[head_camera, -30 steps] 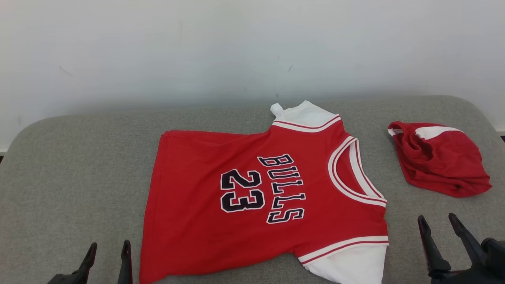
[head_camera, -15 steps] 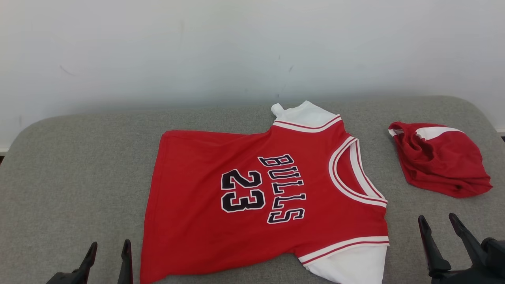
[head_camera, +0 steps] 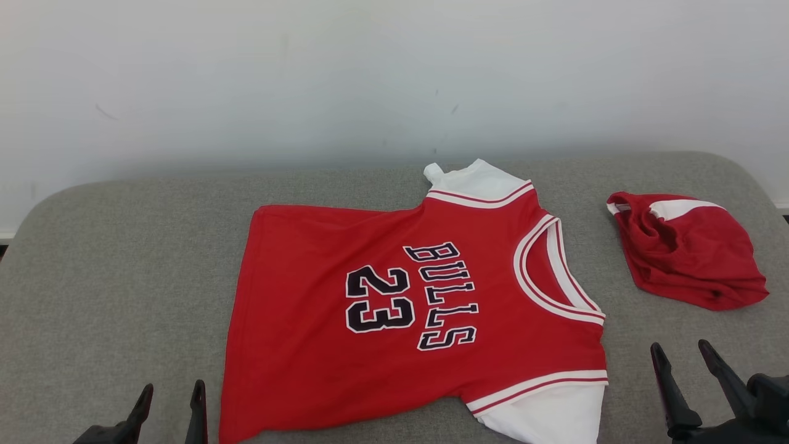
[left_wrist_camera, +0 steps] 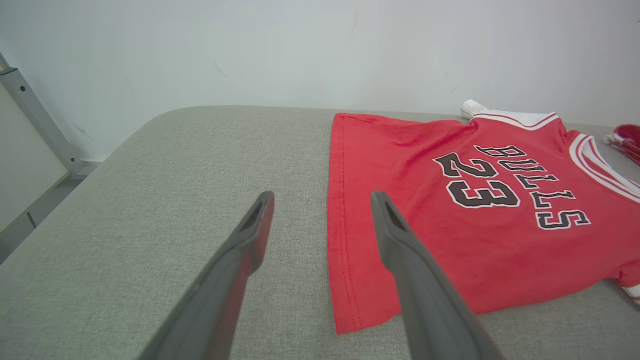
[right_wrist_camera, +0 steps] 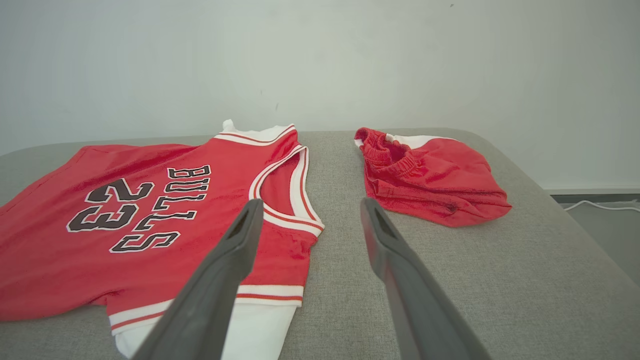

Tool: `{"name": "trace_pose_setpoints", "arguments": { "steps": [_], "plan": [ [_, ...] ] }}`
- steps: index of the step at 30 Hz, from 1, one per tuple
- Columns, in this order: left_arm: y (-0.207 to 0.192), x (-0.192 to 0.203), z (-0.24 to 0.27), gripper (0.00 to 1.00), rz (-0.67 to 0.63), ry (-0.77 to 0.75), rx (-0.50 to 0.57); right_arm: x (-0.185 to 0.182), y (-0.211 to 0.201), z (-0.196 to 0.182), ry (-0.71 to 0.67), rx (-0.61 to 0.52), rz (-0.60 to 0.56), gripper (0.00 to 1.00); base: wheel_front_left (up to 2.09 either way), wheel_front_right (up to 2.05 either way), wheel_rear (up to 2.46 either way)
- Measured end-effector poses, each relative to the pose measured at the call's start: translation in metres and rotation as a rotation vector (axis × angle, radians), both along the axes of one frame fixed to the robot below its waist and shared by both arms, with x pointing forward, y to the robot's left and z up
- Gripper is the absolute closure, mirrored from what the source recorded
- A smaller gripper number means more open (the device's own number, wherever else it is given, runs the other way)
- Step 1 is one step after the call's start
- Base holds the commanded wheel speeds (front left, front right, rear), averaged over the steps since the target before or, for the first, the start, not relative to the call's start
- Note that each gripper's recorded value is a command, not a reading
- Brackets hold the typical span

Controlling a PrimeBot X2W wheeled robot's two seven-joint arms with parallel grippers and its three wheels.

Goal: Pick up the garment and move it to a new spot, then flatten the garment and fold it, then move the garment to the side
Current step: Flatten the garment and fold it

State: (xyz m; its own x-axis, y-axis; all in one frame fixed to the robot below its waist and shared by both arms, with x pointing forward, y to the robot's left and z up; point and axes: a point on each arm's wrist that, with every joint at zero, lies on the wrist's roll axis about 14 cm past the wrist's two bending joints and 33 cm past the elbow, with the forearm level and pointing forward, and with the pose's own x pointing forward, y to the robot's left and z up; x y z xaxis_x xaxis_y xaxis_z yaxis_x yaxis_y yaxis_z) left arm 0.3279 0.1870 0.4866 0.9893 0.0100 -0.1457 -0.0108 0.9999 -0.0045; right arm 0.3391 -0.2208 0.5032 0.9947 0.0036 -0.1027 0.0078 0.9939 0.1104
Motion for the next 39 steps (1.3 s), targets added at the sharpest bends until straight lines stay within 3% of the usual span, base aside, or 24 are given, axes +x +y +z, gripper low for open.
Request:
{"name": "trace_pose_setpoints", "arguments": {
  "steps": [17, 26, 39],
  "plan": [
    [-0.039, -0.020, -0.055, 0.00, -0.180, 0.277, -0.147, -0.029, 0.022, -0.068, 0.334, 0.090, 0.078, 0.00, 0.00, 0.00, 0.00],
    [-0.023, -0.014, -0.082, 0.00, -0.159, 0.402, -0.138, -0.040, 0.035, -0.098, 0.503, 0.113, 0.127, 0.00, 0.00, 0.00, 0.00],
    [-0.034, -0.004, -0.114, 0.00, -0.168, 0.557, -0.195, -0.036, 0.057, -0.126, 0.662, 0.128, 0.195, 0.00, 0.00, 0.00, 0.00]
  ]
}}
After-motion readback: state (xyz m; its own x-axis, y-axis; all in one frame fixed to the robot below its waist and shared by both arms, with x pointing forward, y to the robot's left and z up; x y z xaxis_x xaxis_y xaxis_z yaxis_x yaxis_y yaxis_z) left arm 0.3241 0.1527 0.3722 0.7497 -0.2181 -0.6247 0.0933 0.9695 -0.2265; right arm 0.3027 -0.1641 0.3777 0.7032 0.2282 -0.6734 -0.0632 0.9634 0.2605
